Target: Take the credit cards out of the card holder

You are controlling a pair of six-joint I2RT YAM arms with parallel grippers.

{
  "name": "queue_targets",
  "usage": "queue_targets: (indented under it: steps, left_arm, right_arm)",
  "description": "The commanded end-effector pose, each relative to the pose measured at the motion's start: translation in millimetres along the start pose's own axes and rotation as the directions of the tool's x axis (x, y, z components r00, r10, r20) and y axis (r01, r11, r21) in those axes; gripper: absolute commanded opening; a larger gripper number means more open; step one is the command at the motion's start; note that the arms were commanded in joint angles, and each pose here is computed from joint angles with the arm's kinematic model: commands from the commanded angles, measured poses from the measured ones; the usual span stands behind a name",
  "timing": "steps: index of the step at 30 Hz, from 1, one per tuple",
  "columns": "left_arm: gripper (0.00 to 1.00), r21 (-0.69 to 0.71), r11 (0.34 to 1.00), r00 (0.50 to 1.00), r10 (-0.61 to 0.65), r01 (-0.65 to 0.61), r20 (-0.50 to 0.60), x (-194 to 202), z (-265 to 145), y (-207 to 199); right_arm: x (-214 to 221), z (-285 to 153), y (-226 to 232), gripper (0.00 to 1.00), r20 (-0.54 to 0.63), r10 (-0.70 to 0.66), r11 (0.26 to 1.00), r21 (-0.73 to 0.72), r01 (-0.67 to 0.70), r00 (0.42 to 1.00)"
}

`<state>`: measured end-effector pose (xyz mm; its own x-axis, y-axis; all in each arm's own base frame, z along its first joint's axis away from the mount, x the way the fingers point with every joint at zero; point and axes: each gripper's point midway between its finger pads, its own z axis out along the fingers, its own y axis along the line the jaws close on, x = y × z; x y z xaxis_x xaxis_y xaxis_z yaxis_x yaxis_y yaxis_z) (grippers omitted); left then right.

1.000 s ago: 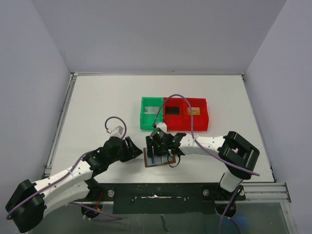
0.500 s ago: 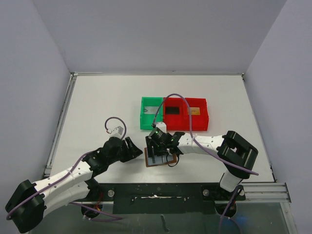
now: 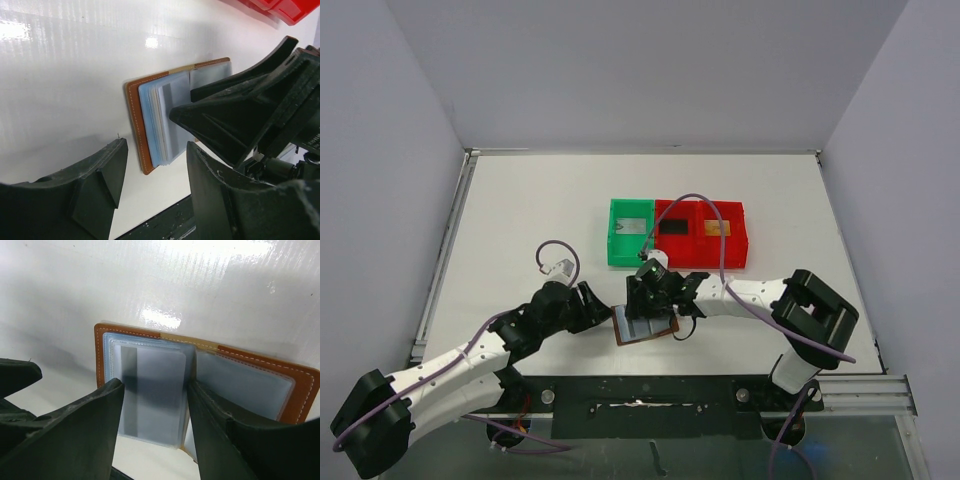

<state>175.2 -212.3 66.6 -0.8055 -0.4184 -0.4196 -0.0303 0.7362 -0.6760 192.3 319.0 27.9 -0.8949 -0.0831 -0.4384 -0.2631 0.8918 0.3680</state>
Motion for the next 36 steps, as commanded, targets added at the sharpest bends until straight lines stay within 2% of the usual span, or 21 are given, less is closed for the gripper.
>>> queue_targets:
  steps: [1, 4, 8, 11, 22, 28, 36]
  left_arm:
    - [0.49, 0.109, 0.994, 1.0, -0.001, -0.002, 0.029, -9.6, -2.7, -24.5]
    - [0.49, 0.118, 0.993, 1.0, -0.001, -0.003, 0.028, -9.0, -3.2, -25.6]
    - [0.49, 0.107, 0.994, 0.999, -0.011, 0.007, 0.038, -10.2, -4.1, -22.7]
    - [0.49, 0.088, 0.996, 0.998, -0.034, 0.029, 0.06, -13.6, -6.6, -18.4]
    - [0.49, 0.048, 0.997, 0.991, -0.067, 0.062, 0.118, -21.9, -14.6, -7.7]
    - [0.49, 0.046, 0.997, 0.991, -0.067, 0.062, 0.117, -21.8, -14.9, -7.3]
    - [0.49, 0.102, 0.994, 0.994, -0.051, 0.041, 0.096, -18.6, -14.6, -17.6]
  right_arm:
    - [-12.2, -8.0, 14.0, 0.53, 0.041, 0.034, 0.996, -0.085, -0.03, 0.999]
    - [-11.9, -7.0, 12.5, 0.52, 0.037, 0.034, 0.996, -0.079, -0.031, 0.999]
    - [-11.5, -5.0, 9.4, 0.63, 0.033, -0.001, 1.0, -0.024, 0.001, 0.999]
    - [-12.2, -3.3, 6.1, 0.66, 0.034, -0.025, 0.999, 0.03, 0.024, 0.999]
    - [-7.1, 5.8, -0.4, 0.66, 0.003, -0.104, 0.976, 0.19, 0.102, 0.995]
    - [-5.4, 6.8, 8.1, 0.63, 0.01, -0.092, 0.988, 0.125, 0.09, 0.996]
    - [-8.2, 1.1, 13.5, 0.6, 0.038, 0.007, 0.999, -0.032, -0.006, 0.999]
